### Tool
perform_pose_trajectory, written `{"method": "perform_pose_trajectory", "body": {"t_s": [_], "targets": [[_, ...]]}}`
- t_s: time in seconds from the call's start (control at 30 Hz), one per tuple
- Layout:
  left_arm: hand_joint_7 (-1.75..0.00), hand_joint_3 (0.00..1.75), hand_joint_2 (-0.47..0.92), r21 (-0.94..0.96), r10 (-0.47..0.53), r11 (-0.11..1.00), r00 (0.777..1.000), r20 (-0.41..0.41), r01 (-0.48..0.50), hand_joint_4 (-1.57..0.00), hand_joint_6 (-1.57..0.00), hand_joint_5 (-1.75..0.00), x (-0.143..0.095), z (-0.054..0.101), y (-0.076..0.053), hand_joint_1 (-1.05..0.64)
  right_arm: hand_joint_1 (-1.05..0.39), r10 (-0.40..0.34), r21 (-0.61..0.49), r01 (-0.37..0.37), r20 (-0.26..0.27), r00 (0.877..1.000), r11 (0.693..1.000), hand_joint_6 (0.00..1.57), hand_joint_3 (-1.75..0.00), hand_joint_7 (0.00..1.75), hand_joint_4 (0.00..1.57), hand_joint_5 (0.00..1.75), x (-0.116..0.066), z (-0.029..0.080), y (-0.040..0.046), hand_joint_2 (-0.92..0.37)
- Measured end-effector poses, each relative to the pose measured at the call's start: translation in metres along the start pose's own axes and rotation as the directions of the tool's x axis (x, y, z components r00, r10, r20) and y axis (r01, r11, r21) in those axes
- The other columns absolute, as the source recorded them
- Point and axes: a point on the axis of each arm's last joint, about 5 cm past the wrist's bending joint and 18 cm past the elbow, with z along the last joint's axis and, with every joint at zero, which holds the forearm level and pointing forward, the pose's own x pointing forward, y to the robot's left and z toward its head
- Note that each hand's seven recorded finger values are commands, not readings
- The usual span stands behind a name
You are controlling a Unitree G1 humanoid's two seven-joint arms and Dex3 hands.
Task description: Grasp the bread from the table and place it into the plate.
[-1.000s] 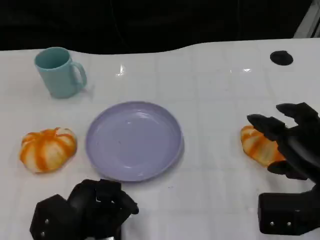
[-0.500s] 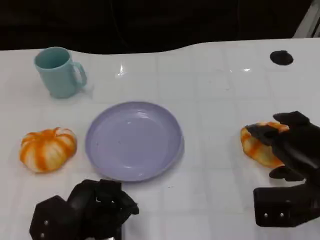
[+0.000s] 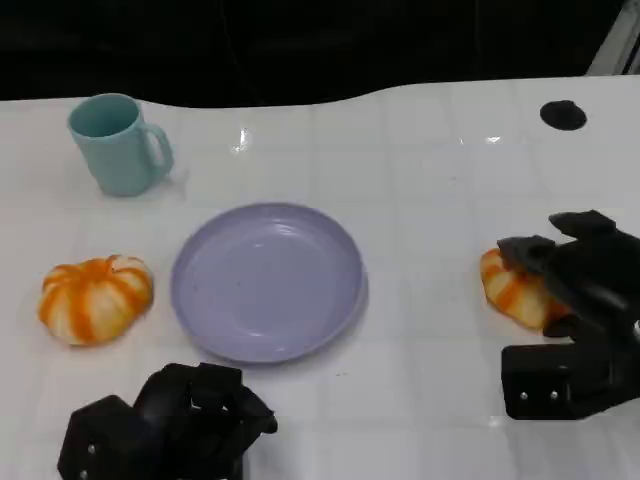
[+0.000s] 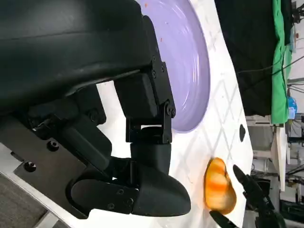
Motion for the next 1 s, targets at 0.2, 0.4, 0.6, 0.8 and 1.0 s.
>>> {"method": "perform_pose_trajectory", "body": {"t_s": [0.2, 0.4, 0.6, 0.8, 1.0], "targets": [[-0.65, 0.67, 0.54, 0.002, 0.0, 1.0, 1.0, 0.0, 0.0, -1.57, -1.46, -1.19, 0.0, 0.001, 0.0, -1.05, -0.22, 0.027, 0.023, -0.027, -0.001, 1.0, 0.999, 0.56, 0.0, 0.03, 0.57, 0.1, 0.006, -0.001, 0.0029, -0.83], [-0.66, 0.67, 0.54, 0.003, 0.003, 1.0, 1.0, 0.003, -0.003, -1.57, -1.46, -1.19, 0.0, 0.002, 0.0, -1.05, -0.22, 0.024, 0.078, -0.025, 0.008, 1.0, 0.997, 0.69, -0.02, 0.05, 0.73, 0.1, 0.011, -0.001, 0.0051, -0.88], [-0.66, 0.67, 0.53, 0.004, 0.004, 1.0, 1.0, 0.003, -0.004, -1.57, -1.46, -1.19, 0.0, 0.002, 0.0, -1.05, -0.21, 0.01, 0.09, -0.012, 0.016, 1.0, 0.996, 0.84, -0.02, 0.08, 0.94, 0.16, 0.016, -0.003, 0.0055, -0.91], [-0.66, 0.68, 0.53, 0.001, 0.006, 1.0, 1.0, -0.001, -0.006, -1.57, -1.46, -1.2, 0.0, 0.002, 0.0, -1.05, -0.22, -0.071, 0.075, 0.067, 0.046, 0.996, 0.995, 1.05, -0.05, 0.79, 0.9, 1.68, 0.017, -0.005, 0.0091, -0.92], [-0.66, 0.68, 0.53, 0.0, 0.008, 1.0, 1.0, 0.0, -0.008, -1.57, -1.46, -1.19, 0.0, 0.002, 0.0, -1.05, -0.22, -0.154, 0.044, 0.151, 0.072, 0.985, 0.988, 0.86, -0.04, 1.16, 0.86, 1.75, 0.016, -0.006, 0.0149, -0.85]]}}
